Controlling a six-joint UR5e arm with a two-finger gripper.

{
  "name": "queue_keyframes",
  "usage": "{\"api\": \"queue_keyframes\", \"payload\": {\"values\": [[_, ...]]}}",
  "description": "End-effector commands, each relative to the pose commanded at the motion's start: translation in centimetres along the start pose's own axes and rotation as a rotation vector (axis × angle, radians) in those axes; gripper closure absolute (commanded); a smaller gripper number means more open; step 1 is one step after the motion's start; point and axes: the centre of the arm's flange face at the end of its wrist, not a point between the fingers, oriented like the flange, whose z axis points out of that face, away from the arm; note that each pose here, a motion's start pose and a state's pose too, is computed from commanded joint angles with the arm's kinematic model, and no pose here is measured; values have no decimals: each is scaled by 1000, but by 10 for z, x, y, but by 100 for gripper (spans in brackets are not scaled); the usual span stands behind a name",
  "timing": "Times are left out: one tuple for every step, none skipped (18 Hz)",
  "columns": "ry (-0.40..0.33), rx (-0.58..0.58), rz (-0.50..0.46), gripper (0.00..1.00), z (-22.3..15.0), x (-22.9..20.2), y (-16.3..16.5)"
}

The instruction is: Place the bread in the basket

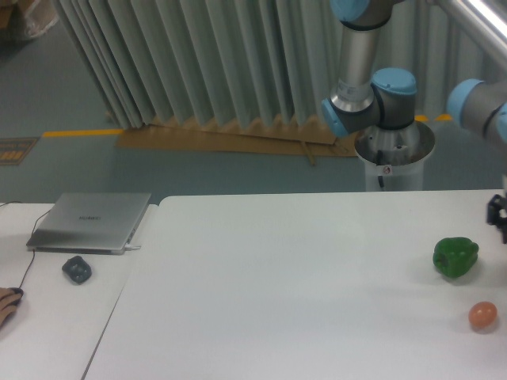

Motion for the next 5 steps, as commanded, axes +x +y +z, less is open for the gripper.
{"api": "queue_keyframes", "payload": {"values": [[-1,7,3,0,-3,2,-1],[3,17,-2,0,-4,2,-1],[6,22,-8,0,-4,3,-2],[9,25,-22,0,-2,5,-2],[9,28,-39,0,-3,4,-1]]}}
